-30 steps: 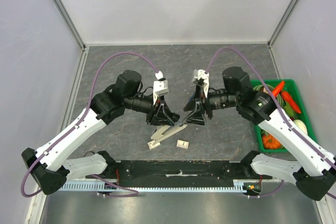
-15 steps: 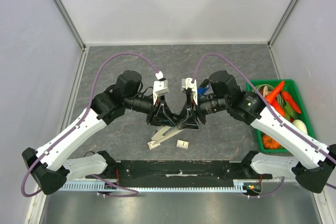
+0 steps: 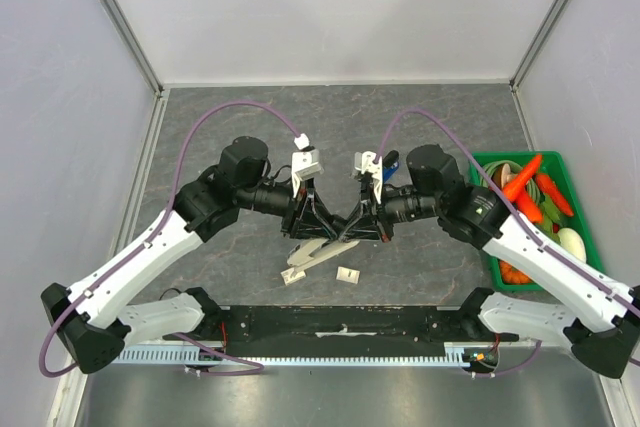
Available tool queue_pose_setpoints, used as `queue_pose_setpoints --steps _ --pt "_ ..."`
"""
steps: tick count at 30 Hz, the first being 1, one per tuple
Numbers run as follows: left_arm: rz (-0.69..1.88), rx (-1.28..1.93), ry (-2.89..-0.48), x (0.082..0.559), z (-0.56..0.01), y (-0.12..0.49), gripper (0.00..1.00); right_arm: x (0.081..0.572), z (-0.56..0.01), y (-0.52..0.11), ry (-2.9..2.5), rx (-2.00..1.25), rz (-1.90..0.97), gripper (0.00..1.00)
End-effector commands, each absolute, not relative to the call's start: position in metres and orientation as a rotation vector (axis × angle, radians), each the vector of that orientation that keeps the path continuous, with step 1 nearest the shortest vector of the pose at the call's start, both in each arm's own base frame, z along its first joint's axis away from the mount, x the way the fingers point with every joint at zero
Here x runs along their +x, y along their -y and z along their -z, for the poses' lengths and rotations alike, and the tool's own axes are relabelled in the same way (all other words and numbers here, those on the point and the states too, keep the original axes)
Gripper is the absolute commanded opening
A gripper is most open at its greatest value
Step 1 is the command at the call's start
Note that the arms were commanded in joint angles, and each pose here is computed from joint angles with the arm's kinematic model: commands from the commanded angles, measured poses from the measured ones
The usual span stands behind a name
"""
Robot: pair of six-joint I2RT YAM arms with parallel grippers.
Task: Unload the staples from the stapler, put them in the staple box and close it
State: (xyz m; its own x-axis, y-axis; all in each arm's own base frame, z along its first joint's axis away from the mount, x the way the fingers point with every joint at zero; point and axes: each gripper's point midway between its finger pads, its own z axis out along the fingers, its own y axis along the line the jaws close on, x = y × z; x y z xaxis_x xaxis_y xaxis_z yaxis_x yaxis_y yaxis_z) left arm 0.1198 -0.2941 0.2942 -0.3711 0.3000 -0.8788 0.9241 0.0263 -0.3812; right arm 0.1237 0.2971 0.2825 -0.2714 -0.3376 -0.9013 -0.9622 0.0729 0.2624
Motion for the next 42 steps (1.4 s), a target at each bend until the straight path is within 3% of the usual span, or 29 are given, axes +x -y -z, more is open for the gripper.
queue_pose_setpoints --steps 1,12,33,42 --pt "1.295 1.039 -1.481 0.143 -0.368 0.299 0.02 0.130 -0.269 -0.294 -1.747 -1.206 -1.167 0.00" --pt "1.210 0.813 -1.386 0.184 -0.394 0.303 0.02 0.123 -0.249 -0.292 -1.778 -1.067 -1.246 0.00" --pt "1.242 0.807 -1.280 0.189 -0.427 0.295 0.02 0.093 -0.222 -0.293 -1.774 -0.972 -1.507 0.00" --pt "1.139 0.615 -1.267 0.219 -0.439 0.280 0.02 0.104 -0.209 -0.300 -1.844 -0.800 -1.559 0.00"
